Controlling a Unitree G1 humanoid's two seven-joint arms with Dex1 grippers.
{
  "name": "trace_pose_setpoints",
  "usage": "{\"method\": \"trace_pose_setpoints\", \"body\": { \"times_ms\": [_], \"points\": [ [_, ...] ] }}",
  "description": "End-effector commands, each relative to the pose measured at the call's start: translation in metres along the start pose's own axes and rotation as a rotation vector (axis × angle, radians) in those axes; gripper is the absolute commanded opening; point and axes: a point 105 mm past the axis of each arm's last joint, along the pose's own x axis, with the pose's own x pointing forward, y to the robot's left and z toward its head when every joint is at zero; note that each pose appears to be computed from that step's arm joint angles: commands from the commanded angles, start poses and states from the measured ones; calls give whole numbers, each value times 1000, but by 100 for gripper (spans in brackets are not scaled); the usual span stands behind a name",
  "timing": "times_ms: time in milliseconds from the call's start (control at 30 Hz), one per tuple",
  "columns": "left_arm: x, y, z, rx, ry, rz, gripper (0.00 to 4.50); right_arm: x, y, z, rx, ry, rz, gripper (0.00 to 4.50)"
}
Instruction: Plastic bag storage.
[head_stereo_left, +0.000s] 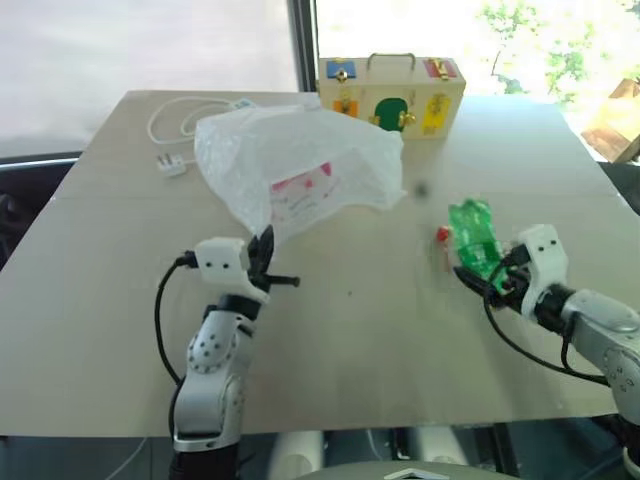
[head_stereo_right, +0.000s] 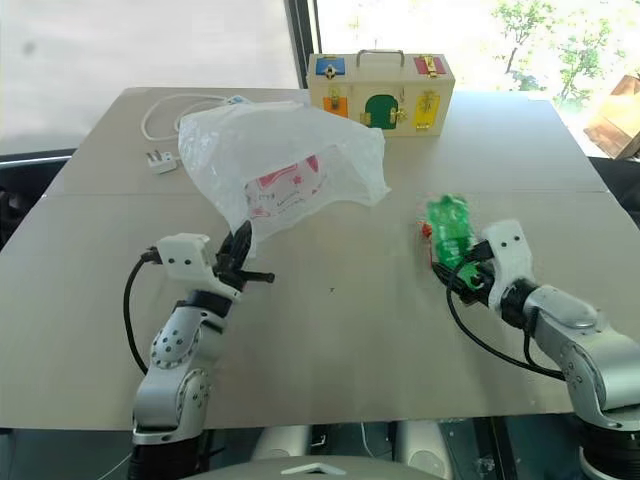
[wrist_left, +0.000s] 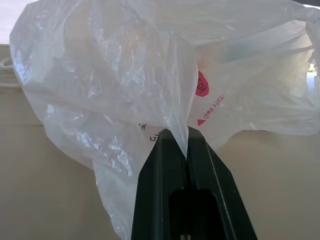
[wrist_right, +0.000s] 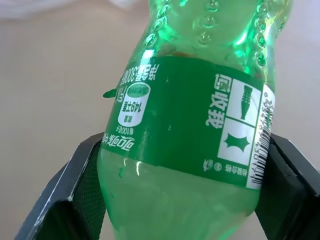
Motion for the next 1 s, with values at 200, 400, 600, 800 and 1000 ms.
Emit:
{"method": "trace_pose_setpoints", "body": {
  "times_ms": [200, 400, 600, 800, 1000],
  "points": [
    [-14, -35, 21, -57, -59, -293, 0, 57, 42, 26, -6, -26, 362, 325],
    [-39, -50, 13, -52, 24, -501, 0, 129, 41, 52, 160, -59, 363, 325],
    [-48, -50, 4, -51, 62, -522, 0, 181, 63, 102, 318, -163, 404, 325],
    [-38, -58, 3, -90, 19, -470, 0, 226, 86, 120, 405, -230, 250, 443],
    [-24, -47, 5, -128, -25, -344, 0, 218, 75, 110, 320, -255, 232, 443]
  ]
}}
